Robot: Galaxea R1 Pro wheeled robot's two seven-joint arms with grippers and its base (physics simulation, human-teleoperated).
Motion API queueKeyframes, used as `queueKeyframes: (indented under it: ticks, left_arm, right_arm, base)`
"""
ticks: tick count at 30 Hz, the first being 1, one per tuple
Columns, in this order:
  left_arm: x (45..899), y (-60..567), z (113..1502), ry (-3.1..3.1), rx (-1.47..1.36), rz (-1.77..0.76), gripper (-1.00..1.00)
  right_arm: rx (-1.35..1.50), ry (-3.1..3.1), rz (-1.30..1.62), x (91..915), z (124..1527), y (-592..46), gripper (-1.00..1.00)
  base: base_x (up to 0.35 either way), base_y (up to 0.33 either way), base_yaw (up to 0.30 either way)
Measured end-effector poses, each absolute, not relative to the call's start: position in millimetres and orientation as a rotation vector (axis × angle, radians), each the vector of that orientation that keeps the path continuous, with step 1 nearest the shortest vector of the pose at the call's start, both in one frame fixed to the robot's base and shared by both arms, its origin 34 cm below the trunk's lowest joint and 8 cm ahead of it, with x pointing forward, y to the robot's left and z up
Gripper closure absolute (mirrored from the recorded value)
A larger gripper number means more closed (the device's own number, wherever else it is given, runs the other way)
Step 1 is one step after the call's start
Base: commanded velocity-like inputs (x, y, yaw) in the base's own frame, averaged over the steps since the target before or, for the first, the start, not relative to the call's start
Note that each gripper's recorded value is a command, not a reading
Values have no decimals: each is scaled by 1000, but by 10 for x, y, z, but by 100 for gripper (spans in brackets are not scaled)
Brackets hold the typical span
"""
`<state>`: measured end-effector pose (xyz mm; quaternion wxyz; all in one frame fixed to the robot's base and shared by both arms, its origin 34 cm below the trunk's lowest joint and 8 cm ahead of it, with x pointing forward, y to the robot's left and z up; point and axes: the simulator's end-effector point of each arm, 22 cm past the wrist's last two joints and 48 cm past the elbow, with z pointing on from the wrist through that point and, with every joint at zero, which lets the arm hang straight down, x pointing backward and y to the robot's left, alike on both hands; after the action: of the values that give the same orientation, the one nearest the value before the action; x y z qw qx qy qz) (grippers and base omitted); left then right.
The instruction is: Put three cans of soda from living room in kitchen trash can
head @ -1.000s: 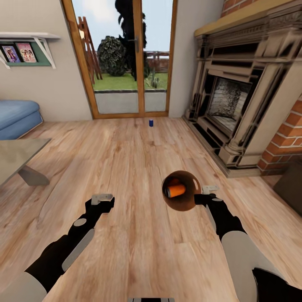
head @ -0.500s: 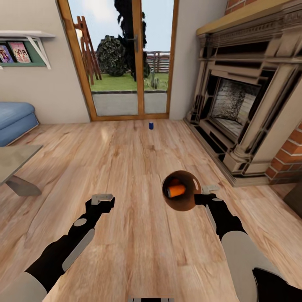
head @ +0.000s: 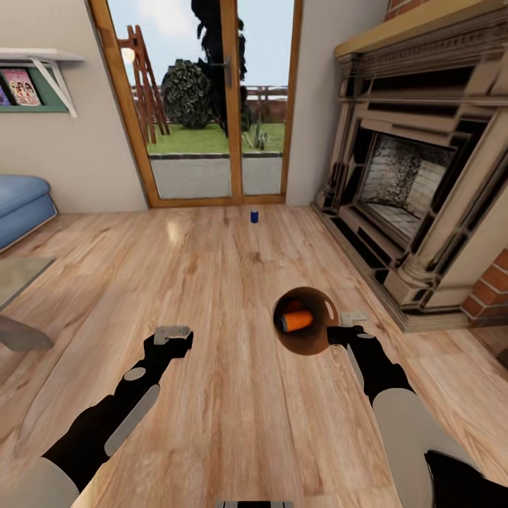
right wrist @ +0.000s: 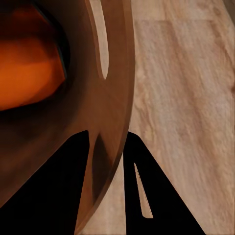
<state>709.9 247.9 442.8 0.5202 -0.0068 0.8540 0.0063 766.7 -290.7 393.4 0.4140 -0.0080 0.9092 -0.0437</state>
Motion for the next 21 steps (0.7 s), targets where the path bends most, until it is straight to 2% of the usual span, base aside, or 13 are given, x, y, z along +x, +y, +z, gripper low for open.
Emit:
queueKeyframes:
  ticks: [21]
  left_arm:
    - [7094,2484,4413,2051,-16,21,-100]
  right_arm:
    - [-18,2274,-114,7694,3985,-2923,100]
  base:
    - [325,0,0]
